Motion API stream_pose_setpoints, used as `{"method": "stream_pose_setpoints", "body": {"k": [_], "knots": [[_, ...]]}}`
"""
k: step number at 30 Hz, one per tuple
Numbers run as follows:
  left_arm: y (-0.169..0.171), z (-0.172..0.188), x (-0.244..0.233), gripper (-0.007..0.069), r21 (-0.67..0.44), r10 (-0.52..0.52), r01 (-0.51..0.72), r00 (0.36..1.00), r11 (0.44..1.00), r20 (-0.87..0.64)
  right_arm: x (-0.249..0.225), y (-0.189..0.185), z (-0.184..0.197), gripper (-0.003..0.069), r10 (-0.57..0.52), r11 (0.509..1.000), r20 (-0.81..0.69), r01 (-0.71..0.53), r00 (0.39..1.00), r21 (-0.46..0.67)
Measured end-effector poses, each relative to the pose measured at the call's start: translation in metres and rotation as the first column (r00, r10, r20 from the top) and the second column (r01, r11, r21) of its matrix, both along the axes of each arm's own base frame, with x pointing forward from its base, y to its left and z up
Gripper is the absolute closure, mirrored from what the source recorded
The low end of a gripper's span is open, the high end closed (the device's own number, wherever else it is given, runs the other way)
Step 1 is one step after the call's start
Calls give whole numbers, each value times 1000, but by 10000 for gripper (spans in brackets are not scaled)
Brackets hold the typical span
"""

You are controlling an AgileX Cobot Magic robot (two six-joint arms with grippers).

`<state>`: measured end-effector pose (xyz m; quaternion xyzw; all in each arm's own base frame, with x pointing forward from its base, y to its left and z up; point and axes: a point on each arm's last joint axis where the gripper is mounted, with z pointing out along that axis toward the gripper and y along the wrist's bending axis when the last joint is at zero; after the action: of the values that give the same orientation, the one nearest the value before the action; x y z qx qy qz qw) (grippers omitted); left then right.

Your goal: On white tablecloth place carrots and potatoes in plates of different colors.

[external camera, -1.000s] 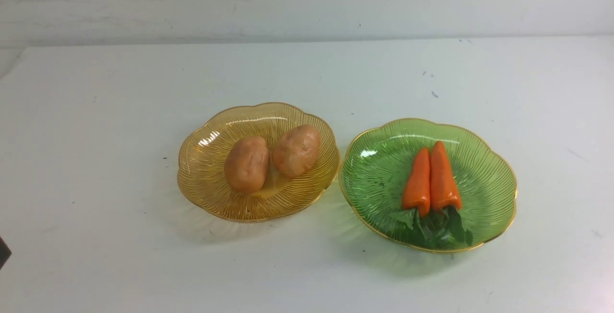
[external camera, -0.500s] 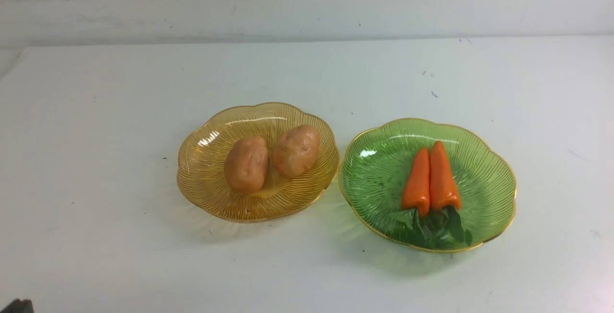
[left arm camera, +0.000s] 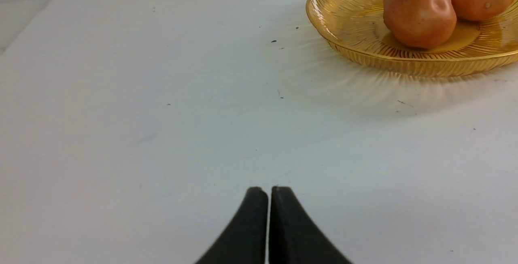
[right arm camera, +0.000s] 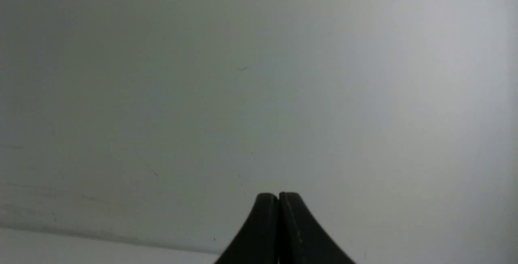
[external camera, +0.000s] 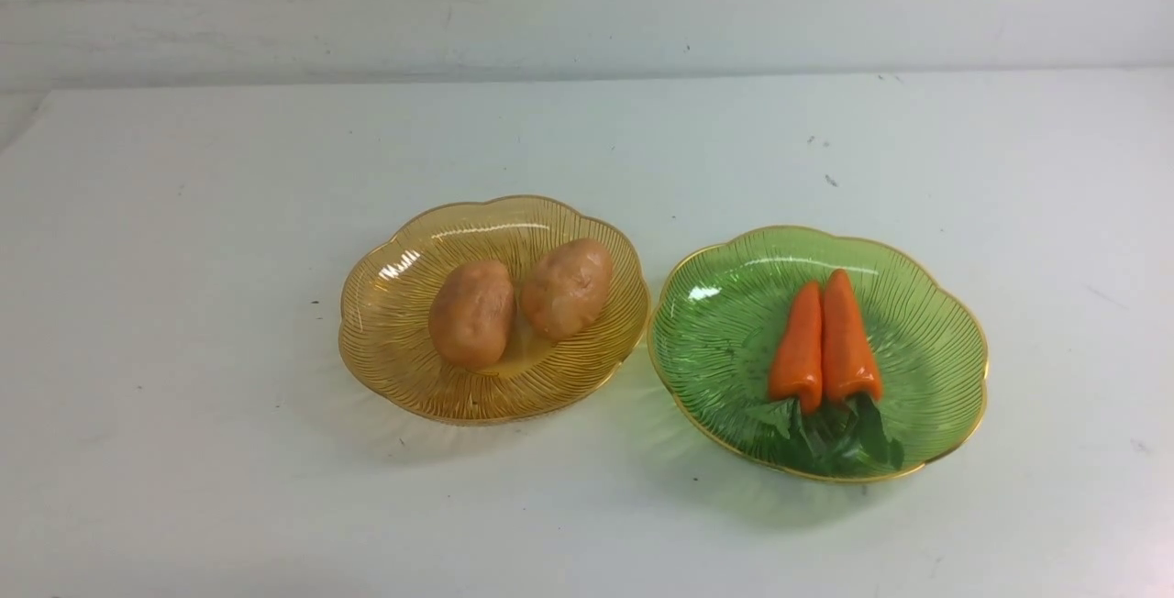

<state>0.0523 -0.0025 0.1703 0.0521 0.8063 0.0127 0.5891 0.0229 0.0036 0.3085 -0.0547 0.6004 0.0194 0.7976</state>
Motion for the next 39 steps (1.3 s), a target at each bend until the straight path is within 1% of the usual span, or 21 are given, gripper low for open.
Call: {"method": "stream_pose_setpoints", "body": {"k": [2, 5, 6, 9, 11, 14, 39], "knots": [[0, 0, 0, 629, 0, 0, 0, 1000, 1000, 0, 7, -1, -17, 674, -49, 997, -79, 45, 996, -56], [0, 0, 0, 629, 0, 0, 0, 1000, 1000, 0, 21, -2, -58, 674, -106, 990, -226, 81, 968, -115], [0, 0, 0, 629, 0, 0, 0, 1000, 1000, 0, 26, -3, -78, 674, -119, 988, -288, 85, 950, -127], [0, 0, 0, 629, 0, 0, 0, 1000, 1000, 0, 31, -3, -119, 674, -125, 988, -416, 76, 901, -133], [0, 0, 0, 629, 0, 0, 0, 1000, 1000, 2, 32, -3, -130, 674, -119, 991, -464, 74, 878, -113], [0, 0, 0, 629, 0, 0, 0, 1000, 1000, 2, 32, -3, -130, 674, -114, 993, -474, 82, 873, -87], [0, 0, 0, 629, 0, 0, 0, 1000, 1000, 2, 32, -3, -130, 674, -112, 993, -475, 82, 873, -83]]}}
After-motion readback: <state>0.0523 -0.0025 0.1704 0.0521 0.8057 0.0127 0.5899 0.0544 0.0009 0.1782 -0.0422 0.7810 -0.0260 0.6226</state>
